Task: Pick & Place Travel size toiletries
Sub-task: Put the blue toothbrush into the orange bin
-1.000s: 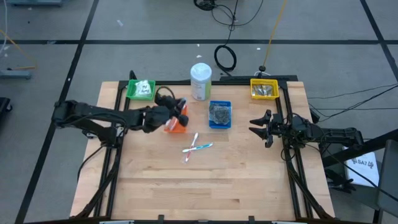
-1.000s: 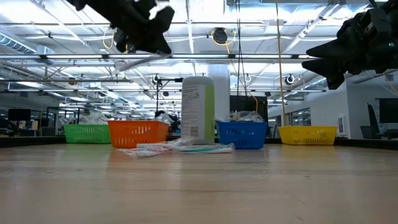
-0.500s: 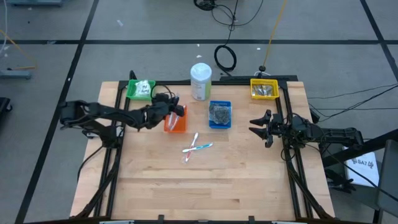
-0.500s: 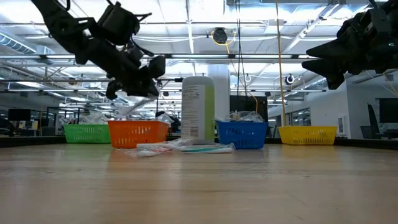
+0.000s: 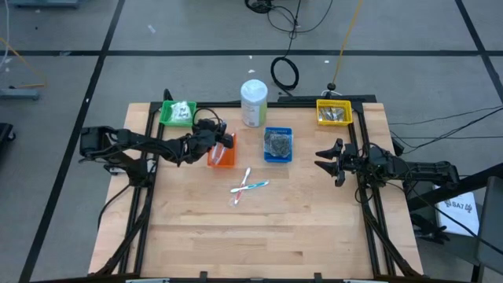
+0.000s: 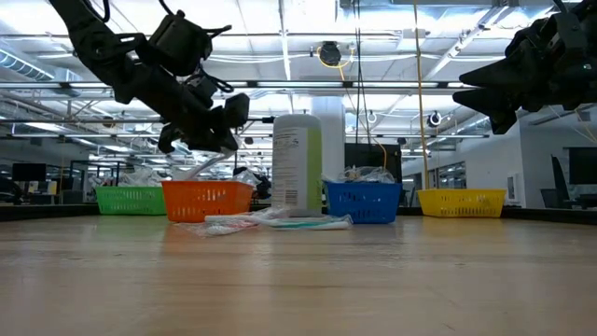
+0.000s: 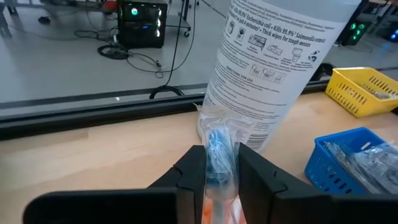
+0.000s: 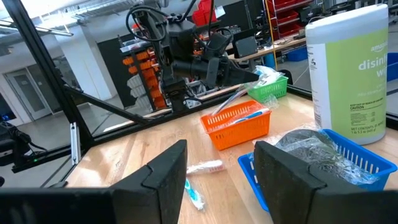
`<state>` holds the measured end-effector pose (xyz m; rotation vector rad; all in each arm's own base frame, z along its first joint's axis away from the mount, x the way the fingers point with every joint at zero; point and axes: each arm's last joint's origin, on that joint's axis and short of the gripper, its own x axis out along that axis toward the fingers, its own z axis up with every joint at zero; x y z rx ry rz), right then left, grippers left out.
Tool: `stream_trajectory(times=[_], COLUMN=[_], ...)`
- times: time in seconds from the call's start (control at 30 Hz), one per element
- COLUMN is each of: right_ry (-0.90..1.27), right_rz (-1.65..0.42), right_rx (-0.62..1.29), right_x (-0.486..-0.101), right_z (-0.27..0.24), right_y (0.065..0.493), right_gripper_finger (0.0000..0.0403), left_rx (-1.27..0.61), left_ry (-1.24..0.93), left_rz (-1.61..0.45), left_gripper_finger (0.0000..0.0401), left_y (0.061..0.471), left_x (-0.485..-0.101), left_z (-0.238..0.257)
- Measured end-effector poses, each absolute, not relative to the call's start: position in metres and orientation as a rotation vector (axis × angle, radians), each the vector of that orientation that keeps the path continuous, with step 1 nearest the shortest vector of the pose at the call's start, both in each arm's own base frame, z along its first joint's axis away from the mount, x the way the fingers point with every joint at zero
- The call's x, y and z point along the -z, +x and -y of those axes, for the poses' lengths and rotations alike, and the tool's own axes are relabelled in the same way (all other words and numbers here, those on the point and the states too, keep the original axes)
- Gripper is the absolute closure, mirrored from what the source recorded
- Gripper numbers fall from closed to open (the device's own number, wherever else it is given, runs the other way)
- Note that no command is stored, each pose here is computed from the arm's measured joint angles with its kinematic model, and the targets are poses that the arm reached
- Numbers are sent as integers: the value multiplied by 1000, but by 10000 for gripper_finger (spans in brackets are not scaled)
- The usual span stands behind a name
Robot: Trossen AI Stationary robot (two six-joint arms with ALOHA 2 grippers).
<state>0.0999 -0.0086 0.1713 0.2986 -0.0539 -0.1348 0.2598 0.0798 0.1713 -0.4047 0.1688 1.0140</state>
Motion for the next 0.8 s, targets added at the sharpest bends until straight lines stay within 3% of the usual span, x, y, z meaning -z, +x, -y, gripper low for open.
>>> stream_trajectory(times=[0.27,0.63,0.8], right_ry=[299,299,299], right_rz=[54,54,54], right_rx=[135,135,135], right_x=[-171,-171,-171], right_z=[9,9,9], right_y=[100,100,100], right_gripper_finger=[226,228,225], left_rx=[-1009,-996,-812], left_ry=[-373,-336,-246], left_rz=[-185,-206,-221], left_gripper_finger=[314,163,127], left_y=[260,260,266], left_x=[-172,-172,-193], left_z=[-80,-79,-70])
